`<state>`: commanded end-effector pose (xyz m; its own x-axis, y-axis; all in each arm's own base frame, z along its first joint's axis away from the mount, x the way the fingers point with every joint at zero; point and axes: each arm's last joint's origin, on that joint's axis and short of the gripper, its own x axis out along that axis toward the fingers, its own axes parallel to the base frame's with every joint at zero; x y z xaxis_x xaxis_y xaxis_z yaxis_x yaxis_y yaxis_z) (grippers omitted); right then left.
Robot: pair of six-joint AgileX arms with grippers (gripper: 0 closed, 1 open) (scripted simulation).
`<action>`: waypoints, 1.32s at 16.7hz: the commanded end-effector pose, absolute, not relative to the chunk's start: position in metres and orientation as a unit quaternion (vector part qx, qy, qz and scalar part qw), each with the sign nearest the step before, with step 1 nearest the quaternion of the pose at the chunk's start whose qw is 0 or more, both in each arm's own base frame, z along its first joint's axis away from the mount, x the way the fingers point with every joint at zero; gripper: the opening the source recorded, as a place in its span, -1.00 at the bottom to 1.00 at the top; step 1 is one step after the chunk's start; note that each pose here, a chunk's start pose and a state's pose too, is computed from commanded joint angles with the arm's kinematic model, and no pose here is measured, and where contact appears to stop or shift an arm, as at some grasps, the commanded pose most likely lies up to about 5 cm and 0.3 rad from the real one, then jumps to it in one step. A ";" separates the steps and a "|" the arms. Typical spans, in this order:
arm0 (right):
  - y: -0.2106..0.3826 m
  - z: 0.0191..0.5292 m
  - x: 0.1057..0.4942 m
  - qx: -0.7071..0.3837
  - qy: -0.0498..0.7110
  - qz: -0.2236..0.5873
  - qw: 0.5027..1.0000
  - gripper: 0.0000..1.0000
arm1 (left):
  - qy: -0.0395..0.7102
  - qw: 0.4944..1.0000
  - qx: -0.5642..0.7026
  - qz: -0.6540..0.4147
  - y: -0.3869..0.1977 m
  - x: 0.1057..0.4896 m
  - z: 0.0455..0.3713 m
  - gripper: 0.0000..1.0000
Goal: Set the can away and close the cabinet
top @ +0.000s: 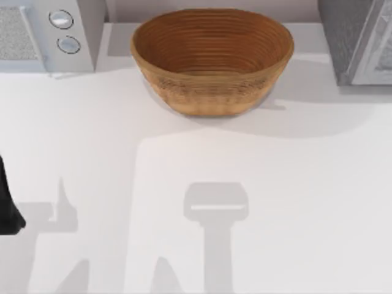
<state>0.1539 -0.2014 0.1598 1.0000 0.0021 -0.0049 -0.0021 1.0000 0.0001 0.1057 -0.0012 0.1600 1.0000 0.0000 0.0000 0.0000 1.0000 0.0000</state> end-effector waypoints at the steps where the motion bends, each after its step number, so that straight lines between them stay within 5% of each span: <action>1: -0.201 0.160 0.154 0.000 0.002 0.001 1.000 1.00 | 0.000 1.000 0.000 0.000 -0.001 0.106 0.160 1.00; 11: -0.234 0.205 0.174 0.002 0.004 0.002 1.000 1.00 | 0.000 1.000 0.000 0.000 -0.001 0.106 0.160 1.00; 22: -0.253 0.408 0.185 0.002 0.004 0.002 1.000 1.00 | 0.000 1.000 0.000 0.000 -0.001 0.106 0.160 1.00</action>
